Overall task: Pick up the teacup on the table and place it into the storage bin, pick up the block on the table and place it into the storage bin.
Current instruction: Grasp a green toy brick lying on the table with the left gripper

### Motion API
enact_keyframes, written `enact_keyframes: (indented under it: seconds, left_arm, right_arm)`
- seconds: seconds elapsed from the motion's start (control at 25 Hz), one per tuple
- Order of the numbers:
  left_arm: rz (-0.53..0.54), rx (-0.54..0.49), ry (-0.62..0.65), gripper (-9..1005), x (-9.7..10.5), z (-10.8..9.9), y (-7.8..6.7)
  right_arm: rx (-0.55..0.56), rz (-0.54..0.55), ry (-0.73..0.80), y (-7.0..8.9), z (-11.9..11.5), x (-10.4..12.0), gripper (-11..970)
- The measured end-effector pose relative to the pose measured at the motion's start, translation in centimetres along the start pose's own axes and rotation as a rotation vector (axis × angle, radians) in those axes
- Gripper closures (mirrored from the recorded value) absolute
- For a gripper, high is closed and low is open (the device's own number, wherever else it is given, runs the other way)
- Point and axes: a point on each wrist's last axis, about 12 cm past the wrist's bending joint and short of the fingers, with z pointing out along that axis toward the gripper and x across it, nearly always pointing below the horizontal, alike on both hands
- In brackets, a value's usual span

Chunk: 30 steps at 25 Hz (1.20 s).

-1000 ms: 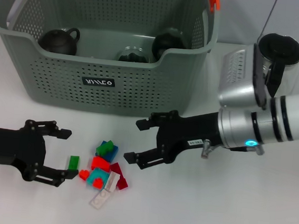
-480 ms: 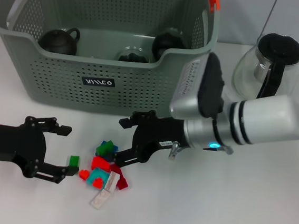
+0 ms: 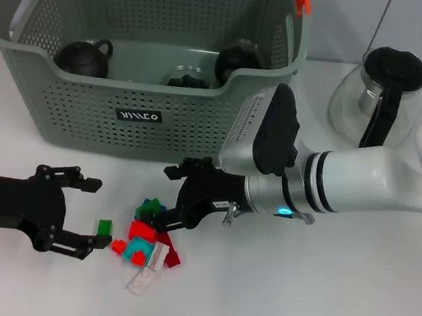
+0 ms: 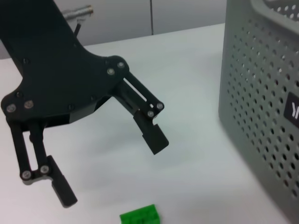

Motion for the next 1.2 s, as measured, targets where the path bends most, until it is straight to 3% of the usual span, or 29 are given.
enact_keyframes:
  seconds: [0.2,0.64,0.84,1.08,1.16,1.2]
  left_arm:
    - [-0.004,0.001,-0.001,73,0.1,0.0,-0.1]
    - [-0.001,0.006,-0.006,74,-0.1,0.2,-0.1]
    - [0.002,0.002,-0.003,73,-0.1,-0.1,0.0]
    - [-0.024,0.016,0.013,74,-0.5,0.2,0.2]
    - [-0.039,0.028,0.033,74,-0.9,0.3,0.4]
    - [-0.052,0.041,0.058,74,-1.4,0.5,0.7]
  right_arm:
    - [-0.001,0.013,0.007,0.1,0.0,0.2,17]
    - [-0.016,0.021,0.004,0.8,0.4,0.2,189]
    - [-0.062,0.033,-0.037,0.8,-0.6,0.2,374]
    - [-0.133,0.056,-0.073,0.0,-3.2,0.9,319]
    - [-0.151,0.082,-0.088,-0.6,-4.8,1.5,232]
    - [-0.170,0.108,-0.111,-1.3,-6.7,2.2,189]
